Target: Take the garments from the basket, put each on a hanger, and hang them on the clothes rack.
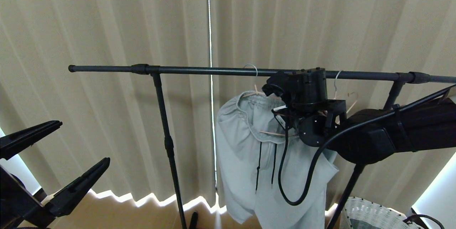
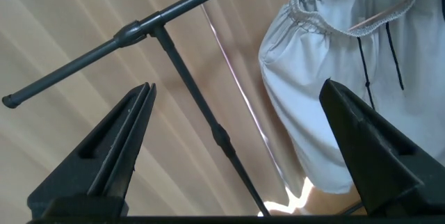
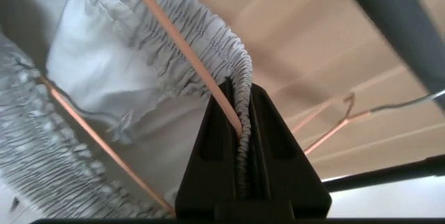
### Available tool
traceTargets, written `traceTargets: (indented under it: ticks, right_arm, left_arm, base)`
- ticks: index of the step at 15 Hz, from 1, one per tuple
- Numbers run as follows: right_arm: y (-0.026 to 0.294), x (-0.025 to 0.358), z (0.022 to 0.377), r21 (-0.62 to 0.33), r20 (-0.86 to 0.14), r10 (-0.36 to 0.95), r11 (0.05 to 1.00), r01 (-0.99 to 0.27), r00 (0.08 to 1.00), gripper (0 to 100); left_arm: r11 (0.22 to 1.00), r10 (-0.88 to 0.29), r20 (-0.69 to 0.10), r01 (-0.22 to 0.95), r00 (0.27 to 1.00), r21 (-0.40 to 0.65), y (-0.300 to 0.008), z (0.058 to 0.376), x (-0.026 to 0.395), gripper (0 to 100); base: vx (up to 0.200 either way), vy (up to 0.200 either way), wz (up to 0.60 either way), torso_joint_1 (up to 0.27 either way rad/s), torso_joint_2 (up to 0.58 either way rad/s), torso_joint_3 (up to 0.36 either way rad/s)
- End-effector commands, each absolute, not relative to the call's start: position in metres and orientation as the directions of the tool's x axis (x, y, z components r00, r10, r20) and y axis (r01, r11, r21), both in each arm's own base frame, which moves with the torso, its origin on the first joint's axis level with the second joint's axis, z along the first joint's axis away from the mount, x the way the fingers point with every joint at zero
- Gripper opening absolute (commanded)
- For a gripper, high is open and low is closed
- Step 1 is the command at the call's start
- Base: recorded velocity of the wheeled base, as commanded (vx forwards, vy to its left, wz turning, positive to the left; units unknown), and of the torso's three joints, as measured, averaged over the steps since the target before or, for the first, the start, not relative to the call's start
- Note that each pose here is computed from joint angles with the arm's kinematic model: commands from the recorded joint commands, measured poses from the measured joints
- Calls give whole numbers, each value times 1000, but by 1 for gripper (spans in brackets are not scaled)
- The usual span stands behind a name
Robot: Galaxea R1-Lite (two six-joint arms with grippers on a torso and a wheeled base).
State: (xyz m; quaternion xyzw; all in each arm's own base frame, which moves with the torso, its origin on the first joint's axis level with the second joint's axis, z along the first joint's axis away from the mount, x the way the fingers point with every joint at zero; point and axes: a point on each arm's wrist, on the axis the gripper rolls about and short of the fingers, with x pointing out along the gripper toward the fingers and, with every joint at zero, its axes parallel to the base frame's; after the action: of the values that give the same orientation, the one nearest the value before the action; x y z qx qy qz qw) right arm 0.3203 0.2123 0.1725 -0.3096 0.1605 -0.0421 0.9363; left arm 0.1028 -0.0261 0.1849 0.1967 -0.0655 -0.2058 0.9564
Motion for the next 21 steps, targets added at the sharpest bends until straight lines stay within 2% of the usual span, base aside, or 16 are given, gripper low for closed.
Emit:
traceTargets:
  ticks: [1, 3, 4, 8, 12, 15, 17, 19, 21]
  right_arm:
    - [214, 319, 173, -598, -280, -174, 801, -29, 944, 0]
    - [216, 317, 173, -601, -286, -169, 798, -40, 943, 0]
    - [217, 316, 172, -599, -286, -164, 800, -43, 944, 100]
    - [224, 312, 173, -554, -280, -134, 831, -46, 951, 100]
    - [232, 309, 172, -455, -314, 14, 875, -163, 949, 100]
    - [234, 307, 173, -342, -338, 141, 903, -261, 931, 100]
    - [233, 303, 179, -298, -327, 156, 919, -258, 932, 100]
    - [219, 278, 196, -245, -307, 167, 938, -247, 937, 100]
    - [195, 250, 207, -244, -299, 165, 939, -242, 940, 100]
  left_arm:
    - [838, -419, 43, 368, 907, 403, -26, 185, 103, 100]
    - [838, -419, 43, 368, 907, 403, -26, 185, 103, 100]
    - [838, -419, 43, 368, 907, 403, -26, 185, 103, 100]
    - [839, -418, 43, 367, 908, 403, -26, 185, 103, 100]
    - [839, -418, 43, 367, 908, 402, -26, 185, 103, 100]
    - [838, -418, 36, 370, 908, 400, -26, 184, 104, 100]
    - [840, -414, 30, 369, 910, 398, -26, 183, 105, 100]
    - [850, -386, 4, 353, 923, 391, -23, 181, 111, 100]
    - [849, -385, -31, 368, 922, 378, -25, 177, 120, 100]
  base:
    - [0, 0, 0, 0, 0, 0]
    - [0, 0, 0, 0, 0, 0]
    - [0, 0, 0, 0, 0, 0]
    - [0, 0, 0, 0, 0, 0]
    - [0, 0, 0, 0, 0, 0]
    - [0, 0, 0, 0, 0, 0]
    - [0, 0, 0, 0, 0, 0]
    - [0, 0, 0, 0, 0, 0]
    - [0, 0, 0, 0, 0, 0]
